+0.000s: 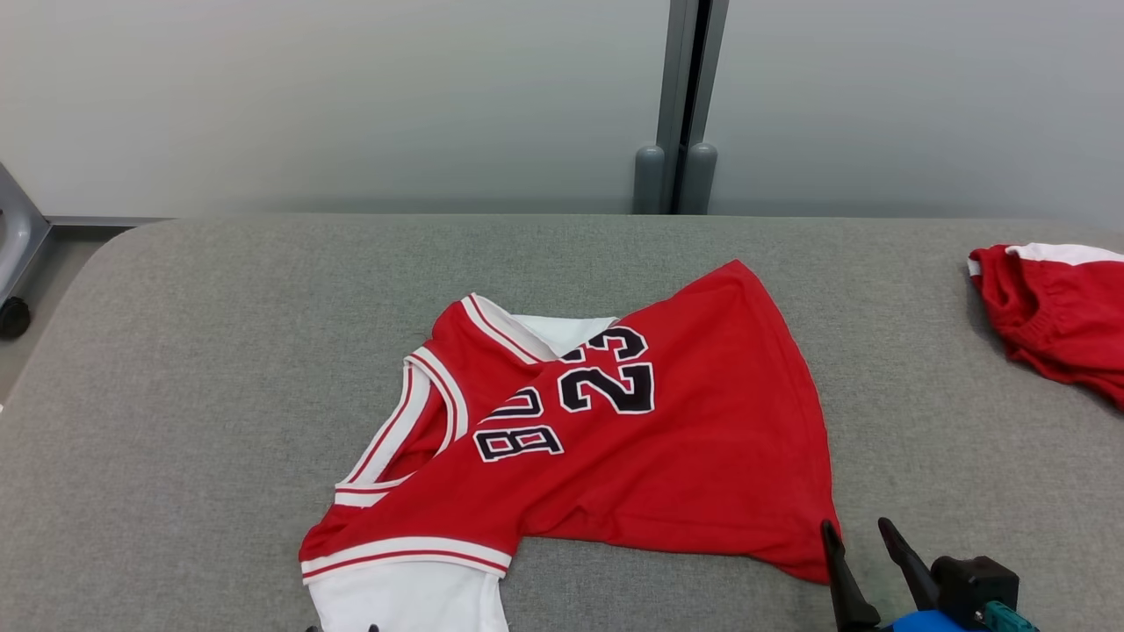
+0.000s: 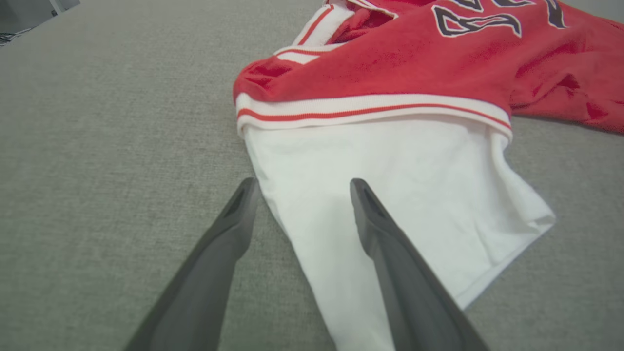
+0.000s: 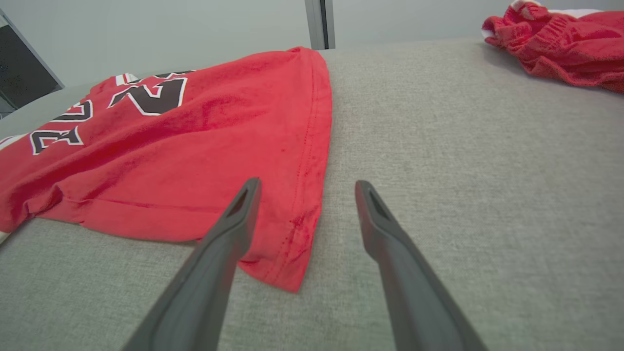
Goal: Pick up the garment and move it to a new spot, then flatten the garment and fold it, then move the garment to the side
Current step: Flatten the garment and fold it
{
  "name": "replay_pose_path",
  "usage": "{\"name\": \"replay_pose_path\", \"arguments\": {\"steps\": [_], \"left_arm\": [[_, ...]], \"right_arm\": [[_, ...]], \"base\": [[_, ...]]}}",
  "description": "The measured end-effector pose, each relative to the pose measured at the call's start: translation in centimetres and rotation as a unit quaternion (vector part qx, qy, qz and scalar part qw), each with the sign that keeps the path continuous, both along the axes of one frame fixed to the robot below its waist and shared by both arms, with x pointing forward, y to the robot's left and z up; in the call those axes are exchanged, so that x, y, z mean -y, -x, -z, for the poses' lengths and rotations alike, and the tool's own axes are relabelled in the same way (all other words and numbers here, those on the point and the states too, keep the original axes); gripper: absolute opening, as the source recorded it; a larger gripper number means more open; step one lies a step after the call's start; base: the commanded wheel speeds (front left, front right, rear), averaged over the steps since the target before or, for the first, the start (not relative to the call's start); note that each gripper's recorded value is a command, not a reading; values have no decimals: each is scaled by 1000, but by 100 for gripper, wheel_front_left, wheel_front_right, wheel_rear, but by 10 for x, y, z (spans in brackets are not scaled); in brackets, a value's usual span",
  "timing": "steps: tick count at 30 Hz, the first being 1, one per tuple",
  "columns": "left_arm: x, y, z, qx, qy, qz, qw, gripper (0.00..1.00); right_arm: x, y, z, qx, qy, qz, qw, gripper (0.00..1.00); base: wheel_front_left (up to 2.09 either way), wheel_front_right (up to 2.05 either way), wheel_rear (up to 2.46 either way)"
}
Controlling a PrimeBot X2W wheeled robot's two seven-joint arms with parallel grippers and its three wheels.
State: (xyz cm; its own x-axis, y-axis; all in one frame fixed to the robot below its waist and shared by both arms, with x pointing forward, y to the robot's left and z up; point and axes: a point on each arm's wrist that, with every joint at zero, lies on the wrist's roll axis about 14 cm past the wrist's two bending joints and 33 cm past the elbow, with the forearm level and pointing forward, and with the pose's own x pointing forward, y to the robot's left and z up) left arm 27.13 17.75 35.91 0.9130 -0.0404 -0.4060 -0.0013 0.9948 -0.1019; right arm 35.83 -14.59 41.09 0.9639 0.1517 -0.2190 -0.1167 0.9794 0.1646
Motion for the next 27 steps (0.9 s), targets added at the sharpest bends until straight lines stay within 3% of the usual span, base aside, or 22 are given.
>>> {"name": "replay_pose_path", "arguments": {"steps": [23,24,25,26,27], "left_arm": [[19,21,26,-53,43,6,998,100],[20,20,26,-53,45,7,998,100],[20,20,27,-54,49,5,997,100],[21,19,27,-55,53,4,997,53],[23,19,28,-55,55,6,997,22]], "right_arm": [[-12,-6,34,-69,-30,-13,997,100],[-14,-8,33,-68,-30,-15,997,47],[-16,-9,33,-68,-32,-18,997,16],[-18,-9,34,-70,-36,-19,997,0],[-18,-9,33,-69,-41,-18,997,0]], "base": [[0,0,0],[0,0,0],[0,0,0],[0,0,0],[0,0,0]]}}
